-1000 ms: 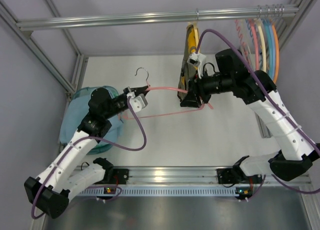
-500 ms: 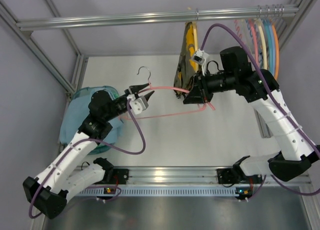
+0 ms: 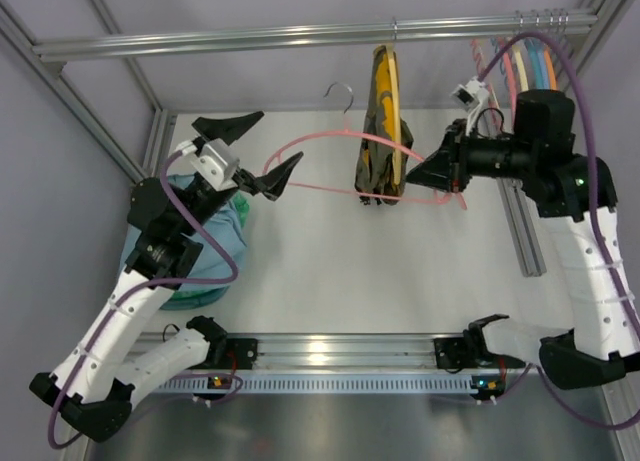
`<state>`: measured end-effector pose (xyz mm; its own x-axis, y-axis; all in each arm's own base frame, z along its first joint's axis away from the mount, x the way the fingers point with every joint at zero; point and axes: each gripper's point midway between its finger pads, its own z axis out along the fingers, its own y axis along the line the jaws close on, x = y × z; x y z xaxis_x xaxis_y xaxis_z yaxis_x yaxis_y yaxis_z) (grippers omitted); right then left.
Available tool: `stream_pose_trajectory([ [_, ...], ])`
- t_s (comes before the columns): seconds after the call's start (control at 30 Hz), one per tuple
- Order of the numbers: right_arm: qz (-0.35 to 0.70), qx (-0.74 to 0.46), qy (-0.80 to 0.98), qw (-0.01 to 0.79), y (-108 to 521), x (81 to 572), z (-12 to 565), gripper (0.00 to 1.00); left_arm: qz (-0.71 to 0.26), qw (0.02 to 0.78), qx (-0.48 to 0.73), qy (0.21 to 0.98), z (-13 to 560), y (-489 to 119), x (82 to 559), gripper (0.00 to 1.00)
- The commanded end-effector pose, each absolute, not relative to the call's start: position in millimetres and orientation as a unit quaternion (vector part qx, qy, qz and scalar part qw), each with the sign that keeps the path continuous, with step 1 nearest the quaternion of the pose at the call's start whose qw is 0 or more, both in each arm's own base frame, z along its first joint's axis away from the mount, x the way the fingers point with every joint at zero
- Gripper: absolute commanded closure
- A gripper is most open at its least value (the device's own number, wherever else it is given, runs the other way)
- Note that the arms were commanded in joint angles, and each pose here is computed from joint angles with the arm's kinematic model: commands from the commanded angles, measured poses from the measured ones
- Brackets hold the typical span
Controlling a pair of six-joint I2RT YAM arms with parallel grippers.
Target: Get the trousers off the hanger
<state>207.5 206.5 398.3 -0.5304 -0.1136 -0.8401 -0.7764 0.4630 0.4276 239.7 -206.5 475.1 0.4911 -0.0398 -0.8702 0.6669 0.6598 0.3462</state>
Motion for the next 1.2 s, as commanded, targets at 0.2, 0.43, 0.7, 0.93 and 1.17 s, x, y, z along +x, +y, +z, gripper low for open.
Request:
stream_pose_trajectory([
  [0.2, 0.323, -0.259, 0.696, 0.587, 139, 167, 474, 1.0, -0.27, 0.809, 0.209, 0.479, 505, -192, 261, 0.02],
  [0.43, 0.191, -0.152, 0.672, 0.699, 89, 116, 480, 1.0, -0.294, 0.783, 0.205, 0.509, 486, -211, 283, 0.02],
  [0.7, 0.079, -0.04, 0.66, 0.746, 61, 83, 477, 1.0, -0.307, 0.768, 0.211, 0.521, 475, -227, 299, 0.02],
  [0.93, 0.044, 0.056, 0.724, 0.686, 23, 126, 435, 1.0, -0.274, 0.764, 0.202, 0.548, 463, -221, 312, 0.02],
  [1.17, 0.035, 0.035, 0.734, 0.677, -5, 194, 447, 1.0, -0.244, 0.765, 0.19, 0.564, 451, -206, 310, 0.02],
])
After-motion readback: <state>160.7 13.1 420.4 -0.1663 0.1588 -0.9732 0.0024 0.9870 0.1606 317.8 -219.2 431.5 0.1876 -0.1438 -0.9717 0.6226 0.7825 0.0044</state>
